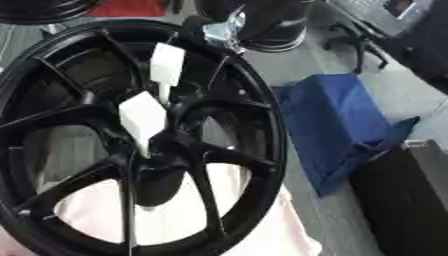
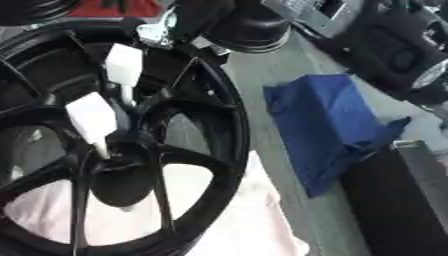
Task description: Pull the pin out of the wheel hub.
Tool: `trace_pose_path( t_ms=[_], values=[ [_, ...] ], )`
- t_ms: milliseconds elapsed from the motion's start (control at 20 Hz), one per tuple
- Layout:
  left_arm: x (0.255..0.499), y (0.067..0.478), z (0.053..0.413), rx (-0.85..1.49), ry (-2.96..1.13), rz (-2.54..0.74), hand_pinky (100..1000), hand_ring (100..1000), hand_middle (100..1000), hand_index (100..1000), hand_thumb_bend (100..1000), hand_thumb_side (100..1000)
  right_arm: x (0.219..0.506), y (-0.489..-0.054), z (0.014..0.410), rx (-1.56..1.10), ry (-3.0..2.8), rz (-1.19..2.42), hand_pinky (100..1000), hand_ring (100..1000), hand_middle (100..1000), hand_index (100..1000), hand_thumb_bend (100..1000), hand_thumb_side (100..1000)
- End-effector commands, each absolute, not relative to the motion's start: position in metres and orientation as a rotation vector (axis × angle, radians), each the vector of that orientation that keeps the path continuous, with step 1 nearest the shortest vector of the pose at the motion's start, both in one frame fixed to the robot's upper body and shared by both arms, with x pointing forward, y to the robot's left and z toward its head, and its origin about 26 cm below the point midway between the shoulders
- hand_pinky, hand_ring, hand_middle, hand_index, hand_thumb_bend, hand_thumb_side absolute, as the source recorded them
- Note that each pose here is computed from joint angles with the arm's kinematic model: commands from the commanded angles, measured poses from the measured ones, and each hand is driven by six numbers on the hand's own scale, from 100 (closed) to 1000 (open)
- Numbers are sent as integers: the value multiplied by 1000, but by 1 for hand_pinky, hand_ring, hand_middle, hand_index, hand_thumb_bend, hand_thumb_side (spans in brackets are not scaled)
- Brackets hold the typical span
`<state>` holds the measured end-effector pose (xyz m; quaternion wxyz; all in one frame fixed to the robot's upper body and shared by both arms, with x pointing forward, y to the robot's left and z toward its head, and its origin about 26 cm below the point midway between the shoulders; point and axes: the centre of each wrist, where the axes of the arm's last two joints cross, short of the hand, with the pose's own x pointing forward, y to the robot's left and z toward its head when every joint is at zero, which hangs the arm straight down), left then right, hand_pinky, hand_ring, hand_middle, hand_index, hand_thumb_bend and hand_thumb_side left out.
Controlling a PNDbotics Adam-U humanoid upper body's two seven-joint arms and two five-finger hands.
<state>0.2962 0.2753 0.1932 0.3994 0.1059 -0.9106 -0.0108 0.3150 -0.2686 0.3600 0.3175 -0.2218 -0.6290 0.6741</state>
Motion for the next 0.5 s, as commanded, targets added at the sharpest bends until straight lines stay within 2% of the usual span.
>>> trace_pose_path(
  t_ms=[50,400,500],
  values=[
    [294,277,201,275,-2327,-49,815,573,603,765,297,660,317,-271,365,-598,-1616,1748,938,917,740,863,100,635],
    [294,276,201,269,-2327,-47,816,572,602,764,295,662,330,-269,357,-598,-1504,1767,958,959,780,906,100,629],
    [294,276,202,266,-2328,-47,817,572,602,764,294,664,332,-269,354,-597,-1487,1768,964,966,779,910,100,680]
  ],
)
